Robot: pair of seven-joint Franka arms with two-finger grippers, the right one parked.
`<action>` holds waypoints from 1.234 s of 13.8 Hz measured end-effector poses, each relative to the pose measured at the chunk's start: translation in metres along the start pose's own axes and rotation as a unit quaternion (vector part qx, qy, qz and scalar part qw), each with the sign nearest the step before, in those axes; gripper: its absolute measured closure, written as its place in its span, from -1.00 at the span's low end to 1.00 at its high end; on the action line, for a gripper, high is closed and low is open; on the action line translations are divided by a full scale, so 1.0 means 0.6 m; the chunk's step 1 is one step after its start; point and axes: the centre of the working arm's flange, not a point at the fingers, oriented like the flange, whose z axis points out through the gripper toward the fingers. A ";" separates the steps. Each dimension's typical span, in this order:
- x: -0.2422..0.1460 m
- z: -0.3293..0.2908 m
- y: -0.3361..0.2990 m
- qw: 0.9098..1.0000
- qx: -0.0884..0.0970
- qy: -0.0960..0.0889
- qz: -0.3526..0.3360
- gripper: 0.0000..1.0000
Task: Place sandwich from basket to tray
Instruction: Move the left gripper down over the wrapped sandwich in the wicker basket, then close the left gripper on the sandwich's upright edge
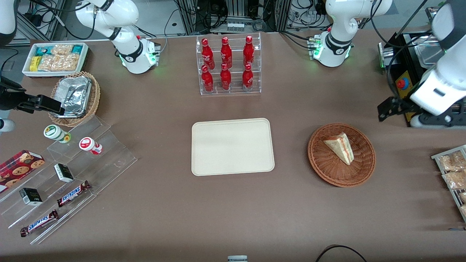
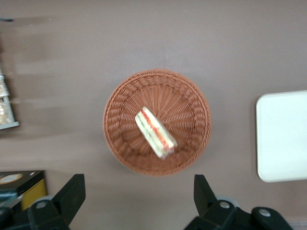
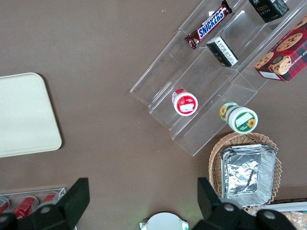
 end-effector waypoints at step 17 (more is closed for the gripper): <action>-0.081 0.392 0.044 0.969 0.002 -0.027 -0.245 -1.00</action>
